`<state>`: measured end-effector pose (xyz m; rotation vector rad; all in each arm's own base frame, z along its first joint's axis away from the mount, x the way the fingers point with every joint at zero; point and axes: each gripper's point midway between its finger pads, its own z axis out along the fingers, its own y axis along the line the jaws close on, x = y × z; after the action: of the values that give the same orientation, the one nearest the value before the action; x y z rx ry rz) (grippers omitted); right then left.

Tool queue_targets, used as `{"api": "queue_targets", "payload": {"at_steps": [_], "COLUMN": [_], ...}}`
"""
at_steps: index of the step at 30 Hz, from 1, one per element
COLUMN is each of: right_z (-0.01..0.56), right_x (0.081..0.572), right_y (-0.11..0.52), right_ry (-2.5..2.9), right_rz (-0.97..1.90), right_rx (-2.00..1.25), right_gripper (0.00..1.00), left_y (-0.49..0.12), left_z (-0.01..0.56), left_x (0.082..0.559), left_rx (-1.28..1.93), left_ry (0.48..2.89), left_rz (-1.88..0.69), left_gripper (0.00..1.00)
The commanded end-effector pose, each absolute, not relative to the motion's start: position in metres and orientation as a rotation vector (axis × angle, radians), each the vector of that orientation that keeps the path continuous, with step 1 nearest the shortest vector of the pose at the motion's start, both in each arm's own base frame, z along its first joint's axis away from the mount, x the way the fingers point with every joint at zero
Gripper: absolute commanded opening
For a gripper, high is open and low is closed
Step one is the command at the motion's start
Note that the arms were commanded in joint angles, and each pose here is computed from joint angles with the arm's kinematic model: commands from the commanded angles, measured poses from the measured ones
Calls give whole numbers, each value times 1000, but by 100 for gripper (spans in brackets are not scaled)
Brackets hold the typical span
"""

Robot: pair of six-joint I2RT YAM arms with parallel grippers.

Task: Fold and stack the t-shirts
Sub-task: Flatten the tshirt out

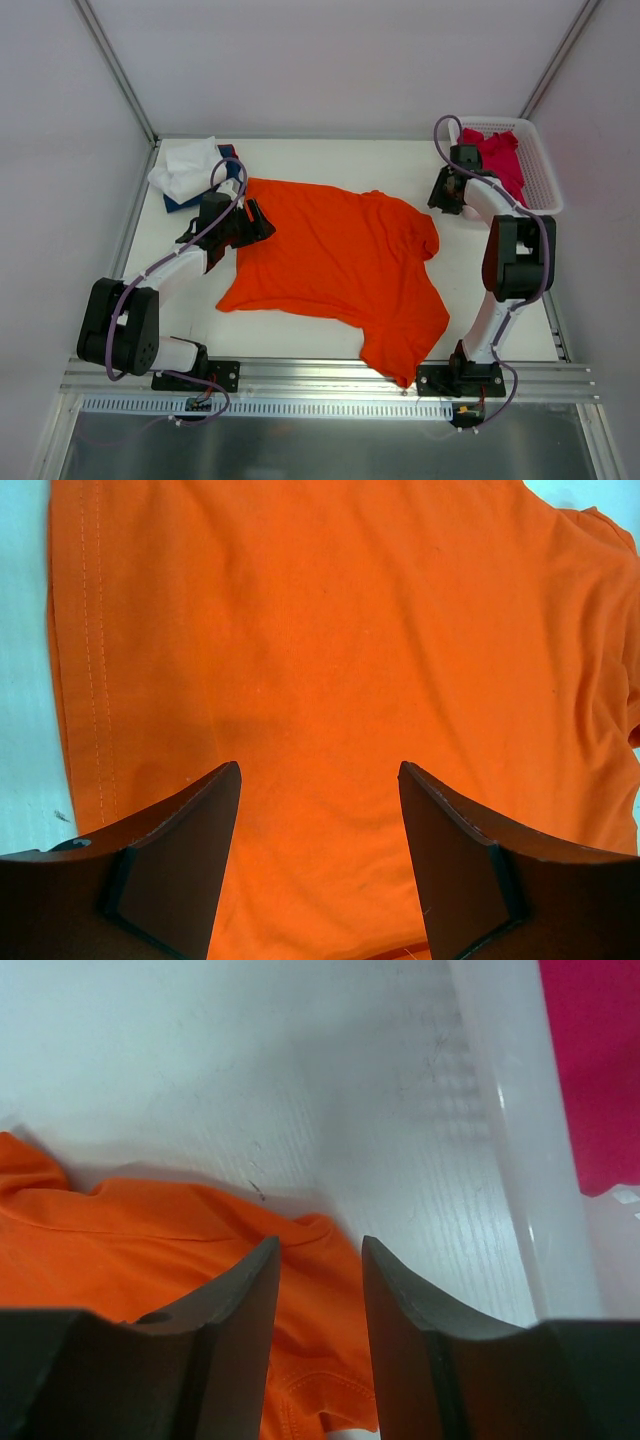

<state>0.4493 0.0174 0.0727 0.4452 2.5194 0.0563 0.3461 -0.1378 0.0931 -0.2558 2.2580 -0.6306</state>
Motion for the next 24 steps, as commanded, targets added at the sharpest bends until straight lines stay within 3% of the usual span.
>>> {"api": "queue_targets", "payload": {"at_steps": [1,20,24], "right_z": [75,51,50], "right_x": [459,470,470], "right_y": [14,34,37], "right_ry": [2510,2538,2541], "right_rz": [68,216,231], "right_rx": [421,429,425], "right_gripper": [41,37,30], "left_y": [-142,-144,-144], "left_z": [108,105,103], "left_x": [350,352,353], "left_rx": [-217,-219,-221], "left_ry": [2202,2216,2221], "left_rz": [-666,-673,-674], "left_gripper": [65,65,65]}}
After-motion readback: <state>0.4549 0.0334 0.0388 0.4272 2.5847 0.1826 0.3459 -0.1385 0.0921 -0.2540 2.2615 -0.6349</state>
